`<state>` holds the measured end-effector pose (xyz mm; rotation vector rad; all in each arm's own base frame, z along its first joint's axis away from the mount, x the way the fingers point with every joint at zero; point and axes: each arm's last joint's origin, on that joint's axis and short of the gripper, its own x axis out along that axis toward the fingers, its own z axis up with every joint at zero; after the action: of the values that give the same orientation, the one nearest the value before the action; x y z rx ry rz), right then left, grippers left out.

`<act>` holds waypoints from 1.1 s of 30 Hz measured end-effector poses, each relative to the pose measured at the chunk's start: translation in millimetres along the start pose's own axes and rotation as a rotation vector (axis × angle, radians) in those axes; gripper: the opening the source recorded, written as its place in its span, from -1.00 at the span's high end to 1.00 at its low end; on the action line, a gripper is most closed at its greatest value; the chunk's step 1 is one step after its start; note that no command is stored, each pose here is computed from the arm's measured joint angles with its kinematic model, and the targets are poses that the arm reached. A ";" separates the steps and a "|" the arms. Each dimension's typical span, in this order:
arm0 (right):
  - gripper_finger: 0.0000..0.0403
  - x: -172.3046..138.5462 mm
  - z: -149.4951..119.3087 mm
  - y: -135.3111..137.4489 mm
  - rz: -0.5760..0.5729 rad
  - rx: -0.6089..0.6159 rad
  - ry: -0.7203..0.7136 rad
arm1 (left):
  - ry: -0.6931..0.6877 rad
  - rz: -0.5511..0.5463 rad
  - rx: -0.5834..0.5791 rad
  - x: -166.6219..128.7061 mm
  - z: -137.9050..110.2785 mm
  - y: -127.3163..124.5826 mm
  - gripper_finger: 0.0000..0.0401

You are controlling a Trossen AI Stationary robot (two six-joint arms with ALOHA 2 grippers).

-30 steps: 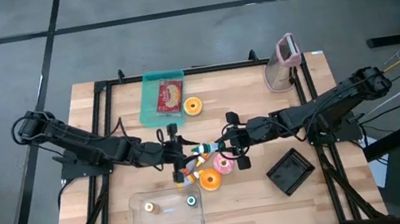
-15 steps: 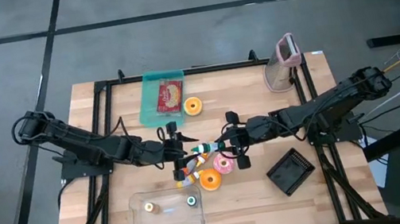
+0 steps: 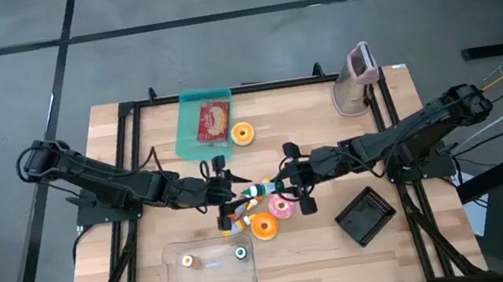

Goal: Pick & Place Food Item
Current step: Put the green food coloring bottle into the transparent bin

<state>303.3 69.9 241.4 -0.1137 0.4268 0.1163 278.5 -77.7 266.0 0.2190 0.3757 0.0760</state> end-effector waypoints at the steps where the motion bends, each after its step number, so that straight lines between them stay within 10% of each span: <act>1: 0.46 0.0 0.0 -0.4 -0.002 0.001 0.000 | 0.000 -0.002 0.000 0.1 -0.1 0.1 0.02; 33: 0.46 0.3 0.0 -2.6 0.002 0.001 -0.001 | 0.001 0.015 0.002 4.7 -1.1 6.0 0.19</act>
<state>303.9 67.4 241.5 -0.1126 0.4264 0.1186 282.3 -71.2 264.7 0.2241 0.3753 0.0907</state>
